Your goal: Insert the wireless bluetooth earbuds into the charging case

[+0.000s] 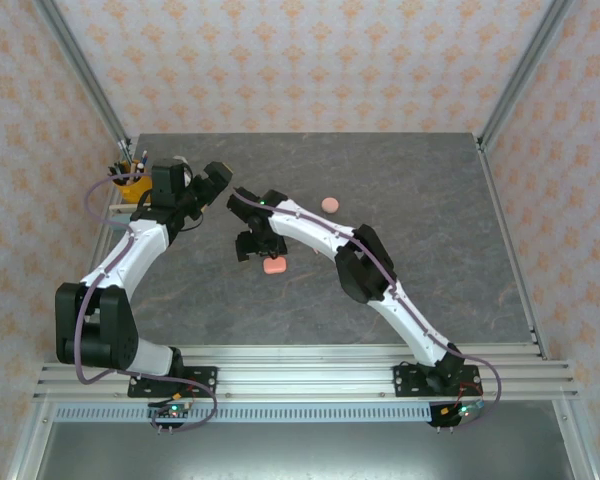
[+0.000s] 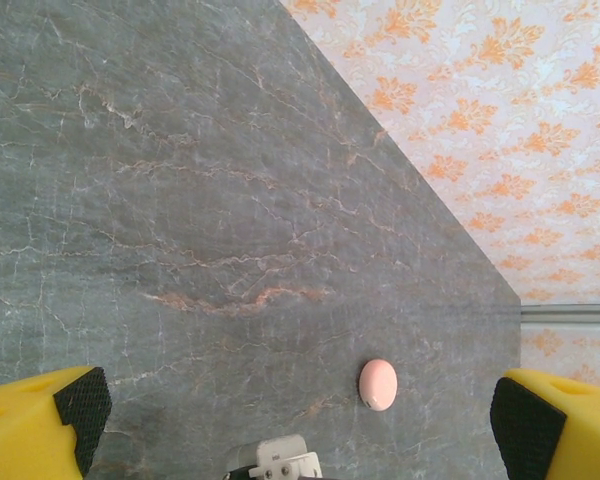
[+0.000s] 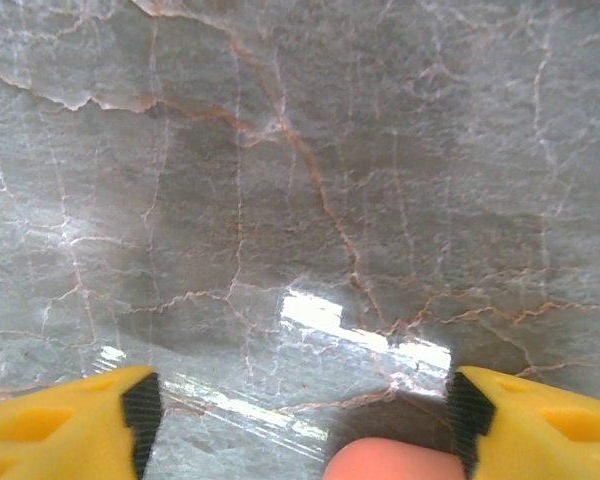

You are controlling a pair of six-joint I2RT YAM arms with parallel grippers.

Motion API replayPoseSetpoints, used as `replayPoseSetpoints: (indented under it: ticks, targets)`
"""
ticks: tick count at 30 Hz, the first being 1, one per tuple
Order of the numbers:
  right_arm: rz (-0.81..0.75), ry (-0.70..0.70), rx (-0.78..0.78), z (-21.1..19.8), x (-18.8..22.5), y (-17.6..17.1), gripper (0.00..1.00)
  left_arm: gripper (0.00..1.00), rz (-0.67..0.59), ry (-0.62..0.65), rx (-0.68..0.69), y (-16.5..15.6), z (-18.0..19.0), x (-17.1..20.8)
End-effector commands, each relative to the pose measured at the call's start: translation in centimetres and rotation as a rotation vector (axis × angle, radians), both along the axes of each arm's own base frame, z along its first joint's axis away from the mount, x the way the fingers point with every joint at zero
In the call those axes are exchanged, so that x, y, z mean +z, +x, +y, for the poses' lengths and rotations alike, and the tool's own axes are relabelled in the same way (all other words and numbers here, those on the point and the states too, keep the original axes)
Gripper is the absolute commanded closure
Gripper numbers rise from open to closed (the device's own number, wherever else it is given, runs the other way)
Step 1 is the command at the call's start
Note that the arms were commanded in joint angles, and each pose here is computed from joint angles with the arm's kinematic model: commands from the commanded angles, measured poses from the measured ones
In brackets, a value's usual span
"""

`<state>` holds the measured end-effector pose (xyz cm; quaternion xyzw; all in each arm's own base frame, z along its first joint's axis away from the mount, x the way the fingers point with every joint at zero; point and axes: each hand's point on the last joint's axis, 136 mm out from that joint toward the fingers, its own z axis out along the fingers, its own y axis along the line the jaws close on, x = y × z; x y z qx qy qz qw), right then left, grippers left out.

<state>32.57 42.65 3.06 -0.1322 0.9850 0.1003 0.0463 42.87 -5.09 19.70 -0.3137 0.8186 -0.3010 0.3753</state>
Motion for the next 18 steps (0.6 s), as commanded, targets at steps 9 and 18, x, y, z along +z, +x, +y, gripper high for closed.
replayPoseSetpoints:
  ticks: [9,18]
  targets:
    - [-0.099,-0.184,-0.191,-4.7,3.3,0.4,0.09,0.00,-0.040,-0.012,0.010,-0.4,0.3,1.2]
    - [-0.032,-0.162,-0.204,-4.1,2.1,-1.0,0.10,0.00,-0.041,-0.006,0.007,-0.4,0.3,1.2]
